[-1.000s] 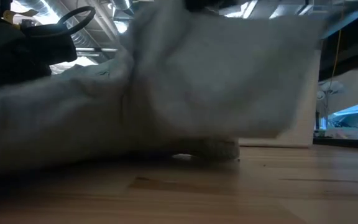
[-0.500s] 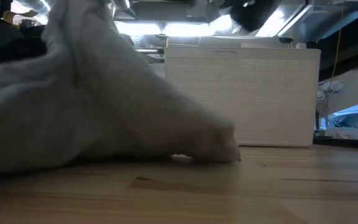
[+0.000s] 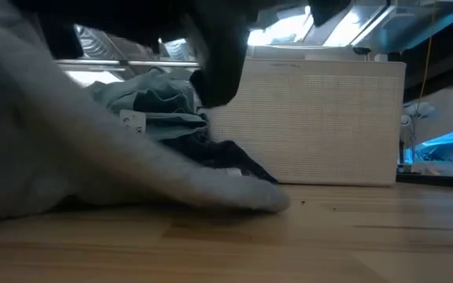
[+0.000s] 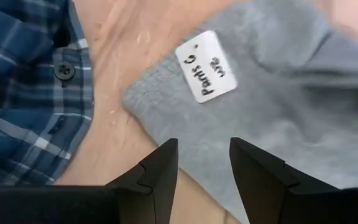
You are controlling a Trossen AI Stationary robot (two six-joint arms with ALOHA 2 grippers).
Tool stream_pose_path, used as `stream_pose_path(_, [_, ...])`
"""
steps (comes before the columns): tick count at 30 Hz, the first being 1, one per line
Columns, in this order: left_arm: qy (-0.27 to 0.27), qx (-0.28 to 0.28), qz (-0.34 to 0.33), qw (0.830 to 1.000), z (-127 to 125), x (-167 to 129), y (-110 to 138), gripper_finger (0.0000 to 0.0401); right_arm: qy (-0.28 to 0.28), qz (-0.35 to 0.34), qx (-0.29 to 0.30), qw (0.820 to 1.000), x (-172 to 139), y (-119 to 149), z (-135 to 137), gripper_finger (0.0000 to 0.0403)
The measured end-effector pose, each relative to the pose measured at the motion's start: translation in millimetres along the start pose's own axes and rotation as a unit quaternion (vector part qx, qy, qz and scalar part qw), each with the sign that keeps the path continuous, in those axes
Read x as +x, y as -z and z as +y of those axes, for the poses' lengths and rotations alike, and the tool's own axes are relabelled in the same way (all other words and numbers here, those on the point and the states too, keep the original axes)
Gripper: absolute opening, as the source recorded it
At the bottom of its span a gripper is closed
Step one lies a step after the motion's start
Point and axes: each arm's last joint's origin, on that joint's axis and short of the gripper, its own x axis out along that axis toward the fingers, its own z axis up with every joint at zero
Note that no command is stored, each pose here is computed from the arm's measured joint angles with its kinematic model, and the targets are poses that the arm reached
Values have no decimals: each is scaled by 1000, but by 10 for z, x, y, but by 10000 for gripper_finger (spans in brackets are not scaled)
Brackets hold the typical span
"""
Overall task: Sort clothes
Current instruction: Put the gray boxer into the white laundry bin
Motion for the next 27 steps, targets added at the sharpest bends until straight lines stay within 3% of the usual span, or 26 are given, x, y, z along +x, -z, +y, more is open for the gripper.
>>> stream_pose_path(6, [9,4,-28,1000,7,-265,-62,141,0,-1,-1,1000,34,74,11,19])
stream_pose_path(12, [2,7,-101,995,5,-455,-159,141,9,5,2,1000,35,114,-24,19])
stream_pose_path(27, [125,46,-125,983,-364,-536,-11,141,22,79,33,996,30,176,3,19])
